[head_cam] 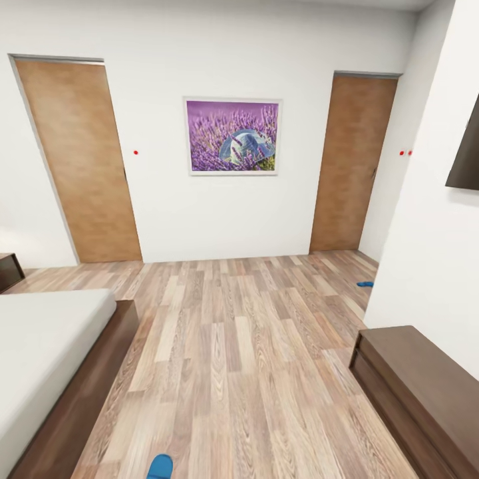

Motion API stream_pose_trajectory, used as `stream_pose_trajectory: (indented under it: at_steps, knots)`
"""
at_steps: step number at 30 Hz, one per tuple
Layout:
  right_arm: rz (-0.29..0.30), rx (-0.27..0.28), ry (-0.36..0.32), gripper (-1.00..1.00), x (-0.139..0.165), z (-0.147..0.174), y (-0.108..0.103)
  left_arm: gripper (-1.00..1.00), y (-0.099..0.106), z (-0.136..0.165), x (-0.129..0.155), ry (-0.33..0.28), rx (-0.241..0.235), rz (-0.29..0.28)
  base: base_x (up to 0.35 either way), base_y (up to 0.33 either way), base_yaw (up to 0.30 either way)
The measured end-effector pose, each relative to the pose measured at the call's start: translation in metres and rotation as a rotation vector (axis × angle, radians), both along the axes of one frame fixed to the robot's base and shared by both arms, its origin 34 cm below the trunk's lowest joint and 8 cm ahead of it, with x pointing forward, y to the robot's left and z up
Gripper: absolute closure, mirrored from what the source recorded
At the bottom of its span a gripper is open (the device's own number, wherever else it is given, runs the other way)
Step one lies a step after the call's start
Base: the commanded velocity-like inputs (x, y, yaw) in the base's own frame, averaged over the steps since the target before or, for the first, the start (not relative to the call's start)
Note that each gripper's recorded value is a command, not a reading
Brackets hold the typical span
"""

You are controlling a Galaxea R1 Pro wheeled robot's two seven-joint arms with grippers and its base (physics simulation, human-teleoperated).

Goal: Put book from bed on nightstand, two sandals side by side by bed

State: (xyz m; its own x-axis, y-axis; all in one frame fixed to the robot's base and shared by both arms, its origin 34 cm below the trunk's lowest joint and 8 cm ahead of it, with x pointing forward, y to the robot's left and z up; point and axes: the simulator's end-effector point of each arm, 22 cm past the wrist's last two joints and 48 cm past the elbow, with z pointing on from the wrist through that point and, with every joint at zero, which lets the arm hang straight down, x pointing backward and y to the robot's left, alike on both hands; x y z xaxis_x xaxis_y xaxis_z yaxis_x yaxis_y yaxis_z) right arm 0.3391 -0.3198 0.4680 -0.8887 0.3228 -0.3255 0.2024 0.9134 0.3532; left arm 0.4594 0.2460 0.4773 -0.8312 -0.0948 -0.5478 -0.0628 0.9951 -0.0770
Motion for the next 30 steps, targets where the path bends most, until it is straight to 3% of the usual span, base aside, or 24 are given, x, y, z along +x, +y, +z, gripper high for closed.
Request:
stream_pose_trajectory:
  at_steps: [30]
  knots:
    - [0.001,0.002,0.014,-1.00,-0.0048,-0.0028,0.0004,1.00,-0.0007,-0.0049,-0.0049,0.016,-0.001,0.003,0.030,0.000,-0.014]
